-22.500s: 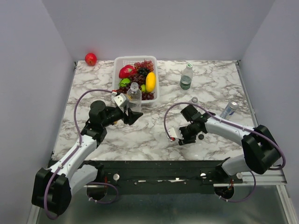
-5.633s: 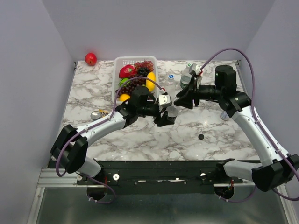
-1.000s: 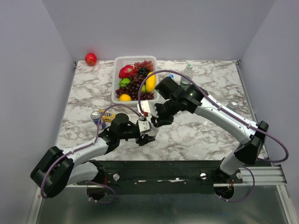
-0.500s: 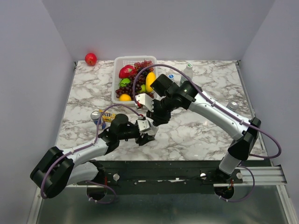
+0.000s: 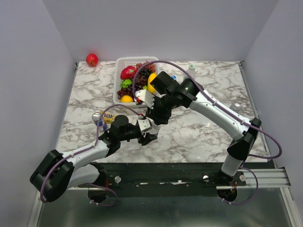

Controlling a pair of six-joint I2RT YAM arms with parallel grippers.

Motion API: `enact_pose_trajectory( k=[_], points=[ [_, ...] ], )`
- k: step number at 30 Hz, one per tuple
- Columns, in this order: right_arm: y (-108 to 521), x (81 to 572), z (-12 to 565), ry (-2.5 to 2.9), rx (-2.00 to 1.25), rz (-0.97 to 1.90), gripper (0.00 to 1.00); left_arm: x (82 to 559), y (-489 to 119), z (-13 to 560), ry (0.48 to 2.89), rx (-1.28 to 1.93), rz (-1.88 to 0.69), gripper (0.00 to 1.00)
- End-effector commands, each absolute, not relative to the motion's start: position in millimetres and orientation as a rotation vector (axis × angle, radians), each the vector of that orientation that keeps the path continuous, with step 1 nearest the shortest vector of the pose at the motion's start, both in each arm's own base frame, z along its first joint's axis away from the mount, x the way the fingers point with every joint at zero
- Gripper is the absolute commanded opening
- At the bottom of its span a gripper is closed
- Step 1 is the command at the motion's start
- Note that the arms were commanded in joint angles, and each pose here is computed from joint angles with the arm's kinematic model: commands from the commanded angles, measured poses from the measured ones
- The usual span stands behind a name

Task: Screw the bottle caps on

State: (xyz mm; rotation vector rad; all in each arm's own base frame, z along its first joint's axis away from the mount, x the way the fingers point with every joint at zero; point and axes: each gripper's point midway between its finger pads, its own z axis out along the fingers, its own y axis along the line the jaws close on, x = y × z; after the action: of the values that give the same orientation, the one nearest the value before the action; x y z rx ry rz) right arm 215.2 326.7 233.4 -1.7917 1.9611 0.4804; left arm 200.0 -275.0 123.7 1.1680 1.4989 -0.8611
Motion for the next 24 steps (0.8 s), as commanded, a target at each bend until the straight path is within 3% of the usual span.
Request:
enact_pose_trajectory(
  k=[1, 12, 21, 24],
  points=[
    [328, 218, 244, 1.951, -1.777, 0.452, 0.62, 203, -277, 135, 1.455, 1.159, -0.851, 0.0],
    [309, 205, 262, 1.825, -1.854, 0.451, 0.75, 201, -275, 135, 1.473, 1.128, -0.879, 0.0],
    [308, 229, 257, 1.611, -1.785, 0.467, 0.76, 192, -277, 139, 1.441, 1.158, -0.948, 0.0],
    [317, 233, 280, 1.465, -1.714, 0.527, 0.77, 190, -278, 139, 1.44, 1.162, -0.97, 0.0]
  ],
)
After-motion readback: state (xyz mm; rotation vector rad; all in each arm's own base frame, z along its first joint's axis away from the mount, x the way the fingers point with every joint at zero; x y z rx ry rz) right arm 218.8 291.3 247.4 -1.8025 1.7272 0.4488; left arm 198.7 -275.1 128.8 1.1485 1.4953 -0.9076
